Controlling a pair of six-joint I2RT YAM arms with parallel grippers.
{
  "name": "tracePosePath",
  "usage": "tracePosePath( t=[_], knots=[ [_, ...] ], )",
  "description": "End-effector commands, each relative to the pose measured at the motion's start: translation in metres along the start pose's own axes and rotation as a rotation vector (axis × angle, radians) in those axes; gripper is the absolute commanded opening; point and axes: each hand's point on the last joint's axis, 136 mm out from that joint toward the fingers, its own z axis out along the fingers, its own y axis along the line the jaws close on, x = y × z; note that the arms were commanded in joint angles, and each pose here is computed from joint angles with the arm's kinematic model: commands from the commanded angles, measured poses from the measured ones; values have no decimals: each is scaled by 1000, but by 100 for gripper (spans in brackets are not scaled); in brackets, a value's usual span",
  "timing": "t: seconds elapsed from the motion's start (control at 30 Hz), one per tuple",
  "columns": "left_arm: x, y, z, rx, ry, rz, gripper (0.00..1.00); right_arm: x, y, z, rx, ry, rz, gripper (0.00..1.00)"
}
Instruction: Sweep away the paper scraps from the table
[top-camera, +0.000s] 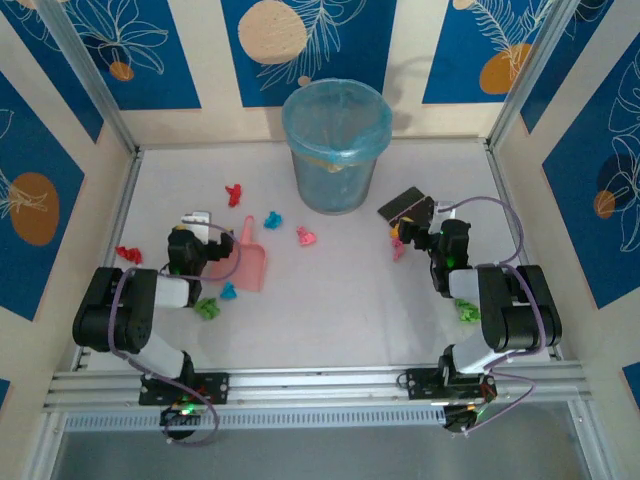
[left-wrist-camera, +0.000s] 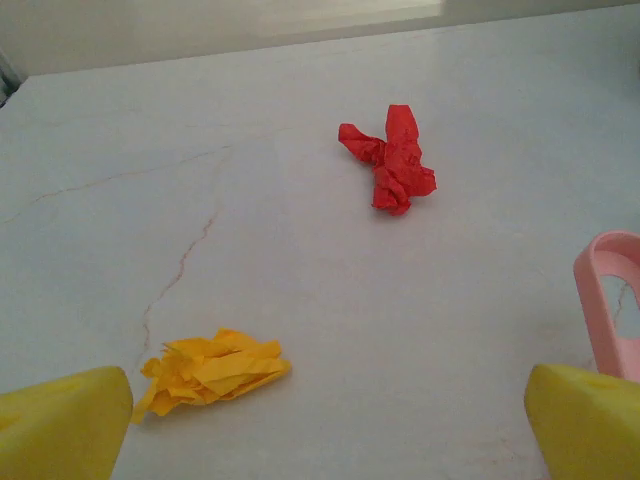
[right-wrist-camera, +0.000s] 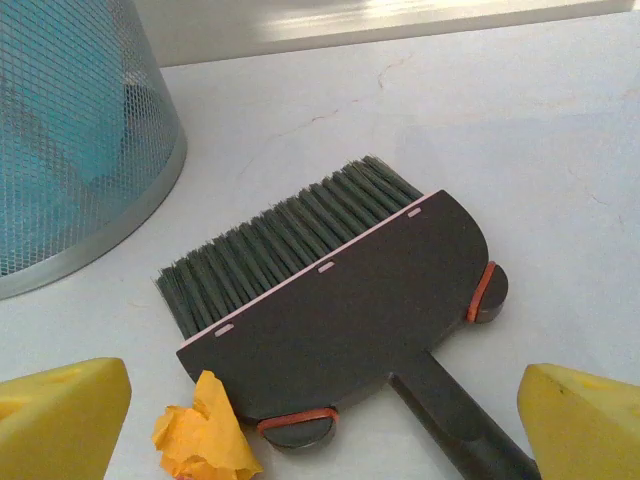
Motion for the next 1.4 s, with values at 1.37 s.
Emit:
tracePosePath(
  t=[1.37],
  knots=[
    [-116, -11, -95, -41, -327, -230, 100, -82, 53, -74, -31, -43, -68, 99]
  ],
)
